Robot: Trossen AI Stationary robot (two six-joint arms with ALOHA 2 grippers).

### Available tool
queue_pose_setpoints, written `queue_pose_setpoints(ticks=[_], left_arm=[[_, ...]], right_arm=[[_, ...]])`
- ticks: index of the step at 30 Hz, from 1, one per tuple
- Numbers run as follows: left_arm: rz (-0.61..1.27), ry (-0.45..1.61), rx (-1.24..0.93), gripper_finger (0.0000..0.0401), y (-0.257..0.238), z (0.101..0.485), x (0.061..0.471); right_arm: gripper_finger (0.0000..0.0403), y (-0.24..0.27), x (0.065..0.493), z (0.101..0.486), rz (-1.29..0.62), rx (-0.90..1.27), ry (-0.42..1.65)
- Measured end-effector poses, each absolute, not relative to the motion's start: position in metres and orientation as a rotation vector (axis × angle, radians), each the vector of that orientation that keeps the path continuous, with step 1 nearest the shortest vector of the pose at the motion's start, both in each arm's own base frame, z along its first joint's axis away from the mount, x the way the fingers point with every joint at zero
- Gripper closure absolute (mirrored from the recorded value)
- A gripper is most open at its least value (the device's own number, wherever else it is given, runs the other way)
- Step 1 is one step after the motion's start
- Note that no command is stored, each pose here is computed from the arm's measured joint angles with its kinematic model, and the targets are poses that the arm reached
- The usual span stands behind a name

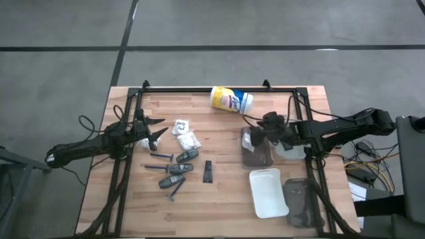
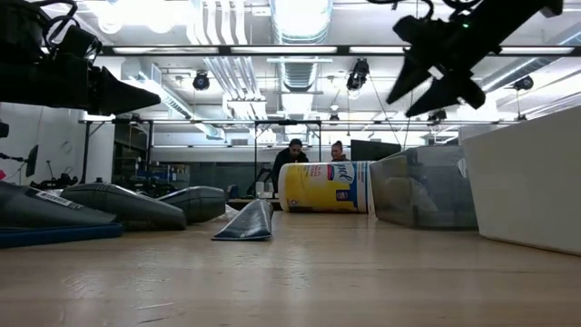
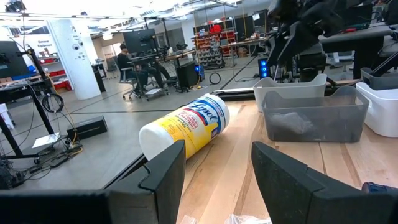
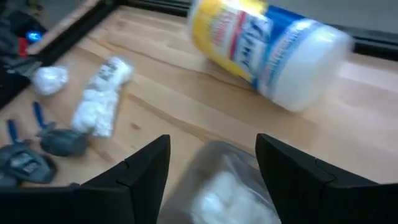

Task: Pick & Place Travel size toiletries
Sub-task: Put the shave cream into the gray bin

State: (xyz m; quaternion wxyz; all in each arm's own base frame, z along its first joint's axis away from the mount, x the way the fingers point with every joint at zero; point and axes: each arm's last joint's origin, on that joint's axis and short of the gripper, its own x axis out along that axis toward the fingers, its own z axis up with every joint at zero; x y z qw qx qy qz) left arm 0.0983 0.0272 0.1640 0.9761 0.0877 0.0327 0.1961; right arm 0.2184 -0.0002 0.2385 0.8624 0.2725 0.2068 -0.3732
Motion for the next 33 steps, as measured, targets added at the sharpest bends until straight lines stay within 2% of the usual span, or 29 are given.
queue_pose_setpoints(ticks=[6,14,33], left_arm=[[0.395,0.066,0.177,0.0211,0.027,0.164,0.098],[0.395,0.066,0.177,0.0211,0.027,0.164,0.098],[0.395,0.072,0.176,0.0211,0.027,0.163,0.099]], right_arm=[[0.0161,0.004,0.245,0.225,-0.661,0.527,0.486],[0.0151,0.007,0.280,0.209,-0.654,0.468,0.575],[0.0122,0.024,0.377,0.190,-0.280,0.245,0.801]])
